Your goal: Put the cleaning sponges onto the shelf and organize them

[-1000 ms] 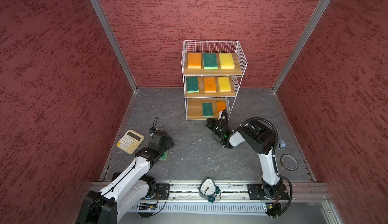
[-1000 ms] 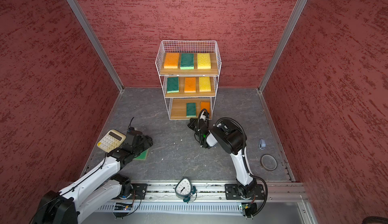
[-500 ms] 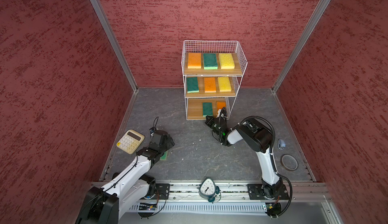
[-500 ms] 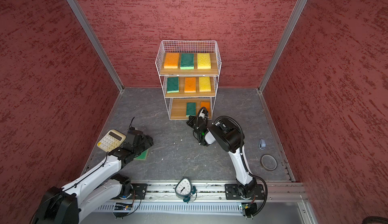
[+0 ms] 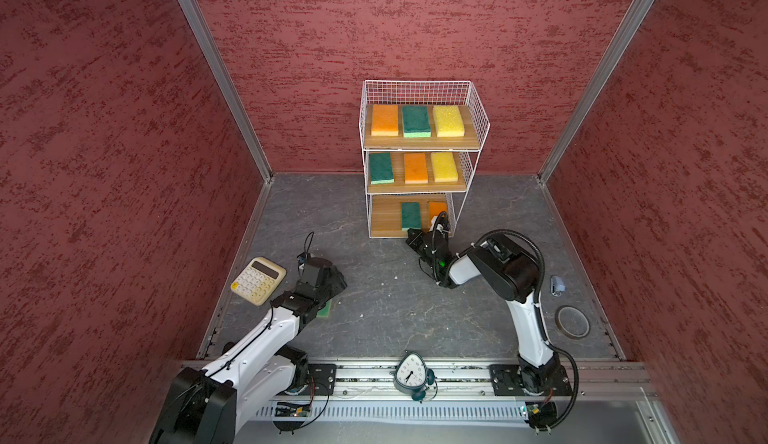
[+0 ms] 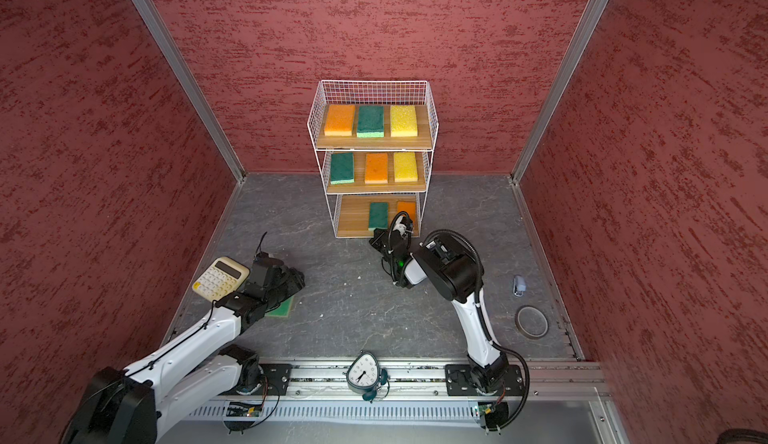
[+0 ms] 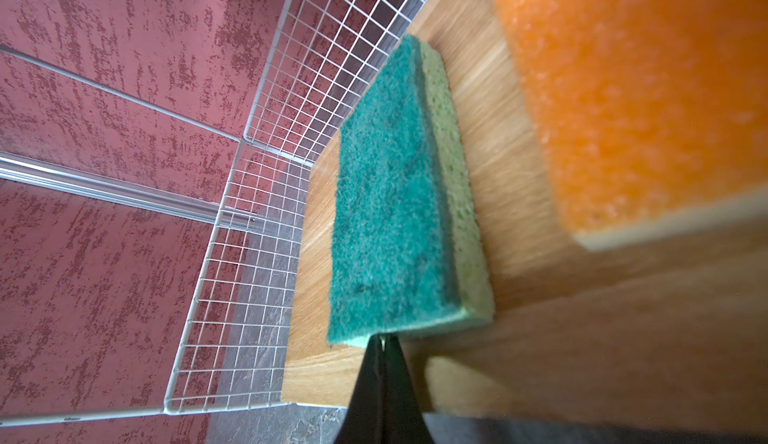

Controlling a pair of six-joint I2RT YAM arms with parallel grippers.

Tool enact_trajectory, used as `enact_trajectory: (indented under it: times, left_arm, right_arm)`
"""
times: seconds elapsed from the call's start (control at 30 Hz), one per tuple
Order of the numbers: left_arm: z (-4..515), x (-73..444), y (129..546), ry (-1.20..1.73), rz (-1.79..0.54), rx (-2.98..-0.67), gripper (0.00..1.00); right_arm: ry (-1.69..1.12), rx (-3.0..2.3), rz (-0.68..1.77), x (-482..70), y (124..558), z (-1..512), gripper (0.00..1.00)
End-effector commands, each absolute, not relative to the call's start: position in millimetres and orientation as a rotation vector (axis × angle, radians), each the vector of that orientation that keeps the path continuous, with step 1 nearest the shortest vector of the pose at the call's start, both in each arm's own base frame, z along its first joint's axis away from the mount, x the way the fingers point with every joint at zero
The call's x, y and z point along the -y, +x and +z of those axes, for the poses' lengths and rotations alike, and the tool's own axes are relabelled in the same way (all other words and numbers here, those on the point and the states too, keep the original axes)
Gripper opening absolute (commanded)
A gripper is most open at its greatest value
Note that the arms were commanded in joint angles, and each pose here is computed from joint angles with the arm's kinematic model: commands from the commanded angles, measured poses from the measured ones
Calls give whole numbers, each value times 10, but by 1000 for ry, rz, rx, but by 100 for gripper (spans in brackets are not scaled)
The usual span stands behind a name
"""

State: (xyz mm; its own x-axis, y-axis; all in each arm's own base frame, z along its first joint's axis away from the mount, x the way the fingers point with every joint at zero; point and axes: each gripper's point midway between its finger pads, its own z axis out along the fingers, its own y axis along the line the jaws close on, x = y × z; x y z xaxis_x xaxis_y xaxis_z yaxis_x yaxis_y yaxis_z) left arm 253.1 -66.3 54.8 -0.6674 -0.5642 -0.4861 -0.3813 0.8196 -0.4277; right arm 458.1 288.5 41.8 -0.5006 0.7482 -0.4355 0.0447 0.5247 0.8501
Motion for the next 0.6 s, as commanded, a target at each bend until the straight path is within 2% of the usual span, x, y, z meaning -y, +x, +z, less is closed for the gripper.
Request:
enact_trajectory:
  times: [0.0, 0.2, 0.37, 0.57]
  left_arm:
    - [588, 657, 2565, -704, -388, -2369, 71]
    - [723, 557, 2508, -690, -312, -2375, 72]
    - [891, 459, 2437, -696, -259, -2356, 74]
    - [971, 272, 2280, -783, -135, -2375, 76]
  right_arm:
    - [693, -1998, 970, -2804, 4511, 59, 0]
    - [587, -1966, 1022, -2850, 4398, 328, 0]
    - [507, -1955, 1045, -2879, 4215, 522, 16]
    - [362, -1947, 1077, -2975, 4038, 808, 23]
